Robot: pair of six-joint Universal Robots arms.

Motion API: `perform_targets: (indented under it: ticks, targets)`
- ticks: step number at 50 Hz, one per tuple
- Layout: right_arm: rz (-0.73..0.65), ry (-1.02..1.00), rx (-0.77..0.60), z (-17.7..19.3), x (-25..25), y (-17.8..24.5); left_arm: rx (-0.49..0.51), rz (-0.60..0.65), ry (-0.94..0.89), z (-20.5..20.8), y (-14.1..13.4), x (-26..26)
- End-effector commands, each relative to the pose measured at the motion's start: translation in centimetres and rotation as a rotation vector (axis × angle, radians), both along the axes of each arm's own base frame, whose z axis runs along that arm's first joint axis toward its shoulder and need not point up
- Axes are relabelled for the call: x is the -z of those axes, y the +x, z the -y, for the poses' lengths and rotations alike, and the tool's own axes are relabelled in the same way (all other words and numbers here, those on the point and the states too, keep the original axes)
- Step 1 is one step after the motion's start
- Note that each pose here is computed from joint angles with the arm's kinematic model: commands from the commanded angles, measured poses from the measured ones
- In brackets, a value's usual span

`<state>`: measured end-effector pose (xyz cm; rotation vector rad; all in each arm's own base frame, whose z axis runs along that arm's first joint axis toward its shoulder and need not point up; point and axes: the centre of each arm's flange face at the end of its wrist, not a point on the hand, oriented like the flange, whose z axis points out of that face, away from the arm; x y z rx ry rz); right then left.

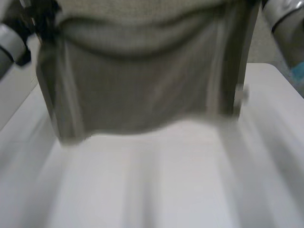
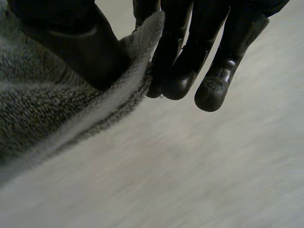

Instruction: Fold the towel.

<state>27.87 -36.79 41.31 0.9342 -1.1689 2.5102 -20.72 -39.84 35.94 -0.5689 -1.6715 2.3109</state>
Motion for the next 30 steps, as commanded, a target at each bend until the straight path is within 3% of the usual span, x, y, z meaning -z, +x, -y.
perform_targets:
  ticks: [1,5,13,23,30]
  targets:
    - [0.144,-0.191,-0.097,-3.0,-5.1,-0.8,0.060,-0.235,-0.288,-1.9,0.7,-6.9]
    - [0.099,-0.012,-0.208,-3.1,-2.2,0.0,0.073,-0.293,-0.229,-1.6,1.2,-5.0]
    - [0.003,0.234,-0.256,-1.4,5.0,-0.5,0.035,-0.267,0.013,-1.5,1.9,4.1]
    - [-0.064,0.573,-0.285,-1.0,17.0,-2.0,0.061,-0.104,0.237,-2.7,3.5,18.5]
    - [-0.121,0.771,-0.310,-3.5,23.6,-3.9,0.074,-0.020,0.310,-4.6,4.9,21.4]
